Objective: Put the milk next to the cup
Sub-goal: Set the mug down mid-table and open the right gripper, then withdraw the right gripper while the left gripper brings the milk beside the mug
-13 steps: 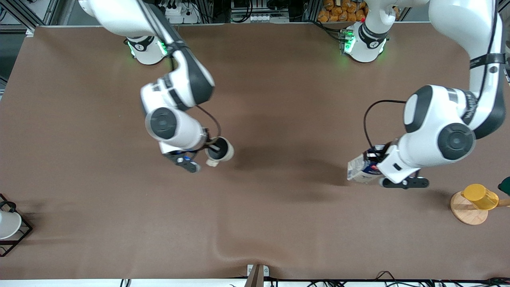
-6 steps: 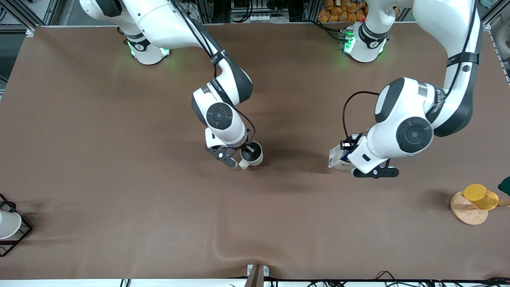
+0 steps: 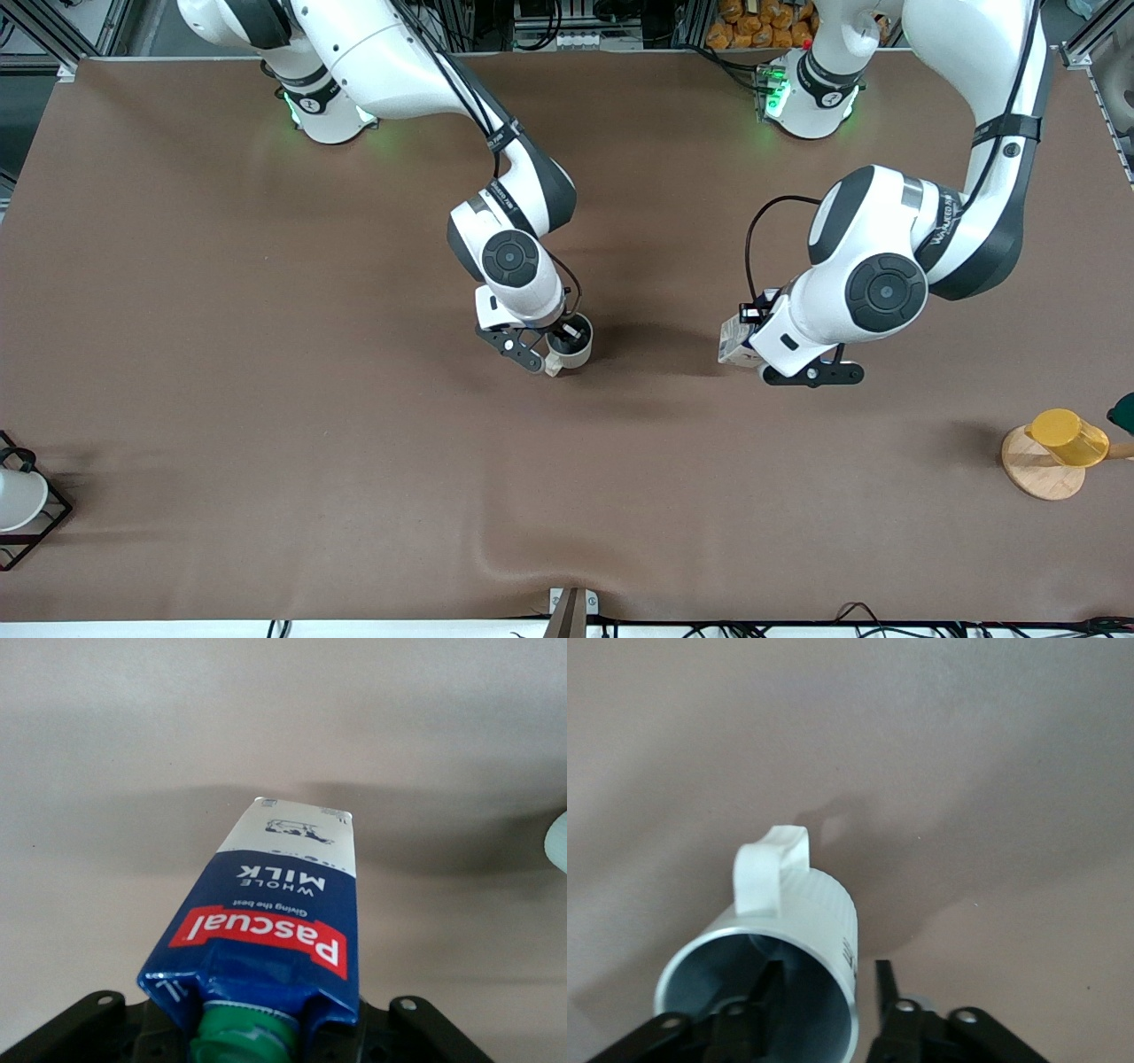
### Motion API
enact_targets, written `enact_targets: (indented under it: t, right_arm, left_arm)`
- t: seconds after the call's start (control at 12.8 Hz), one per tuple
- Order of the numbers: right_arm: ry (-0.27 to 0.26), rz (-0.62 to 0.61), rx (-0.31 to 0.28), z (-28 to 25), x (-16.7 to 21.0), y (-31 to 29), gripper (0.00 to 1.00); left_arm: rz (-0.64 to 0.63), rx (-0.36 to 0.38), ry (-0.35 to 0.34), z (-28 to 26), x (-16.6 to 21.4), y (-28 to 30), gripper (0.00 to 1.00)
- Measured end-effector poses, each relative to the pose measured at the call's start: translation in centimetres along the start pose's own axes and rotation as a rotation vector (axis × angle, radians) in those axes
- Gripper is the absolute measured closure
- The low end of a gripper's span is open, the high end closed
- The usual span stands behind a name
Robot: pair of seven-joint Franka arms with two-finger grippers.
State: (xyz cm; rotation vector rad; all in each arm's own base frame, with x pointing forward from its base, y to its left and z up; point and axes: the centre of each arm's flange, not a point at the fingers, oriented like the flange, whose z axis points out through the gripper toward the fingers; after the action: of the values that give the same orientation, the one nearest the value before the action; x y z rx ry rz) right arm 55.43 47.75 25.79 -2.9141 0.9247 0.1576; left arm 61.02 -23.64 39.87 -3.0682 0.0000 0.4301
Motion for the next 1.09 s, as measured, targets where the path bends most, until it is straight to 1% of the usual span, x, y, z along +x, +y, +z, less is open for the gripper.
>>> enact_targets:
  t: [0.16,0.23,0.31,0.39,0.55,0.7,0.86,0.94,1.09]
  right_arm:
    - [-0.028,0.028,-0.064,-3.4,2.2,0.3,0.22]
    - [-0.052,0.037,-0.097,-6.2,4.2,0.9,0.10]
    - [-0.076,0.016,-0.120,-9.0,6.7,1.9,0.00]
    - [-0.094,-0.035,-0.123,-11.8,9.0,3.2,0.00]
    - [-0.114,-0.134,-0.105,-16.8,13.5,6.5,0.00]
    - [-0.121,-0.196,-0.112,-20.1,17.7,10.4,0.00]
    - [-0.113,-0.307,-0.162,-21.1,21.4,14.1,0.00]
    - [-0.122,-0.370,-0.168,-21.3,23.4,16.1,0.00]
    - [-0.152,-0.500,-0.151,-21.8,28.3,21.1,0.00]
  left_arm:
    - [-0.015,0.005,-0.002,0.1,-0.4,0.9,0.68]
    - [-0.021,0.010,-0.002,0.3,-0.7,1.8,0.68]
    - [-0.025,0.016,-0.004,0.4,-1.2,3.0,0.68]
    - [-0.031,0.025,-0.009,0.6,-1.8,4.2,0.68]
    - [-0.063,0.039,-0.010,1.0,-3.0,7.0,0.68]
    - [-0.099,0.052,0.001,1.3,-4.8,11.7,0.68]
    - [-0.110,0.067,0.002,2.4,-7.6,17.2,0.68]
    - [-0.107,0.071,-0.002,3.1,-8.9,19.6,0.68]
    - [-0.098,0.067,-0.022,4.8,-10.7,23.6,0.68]
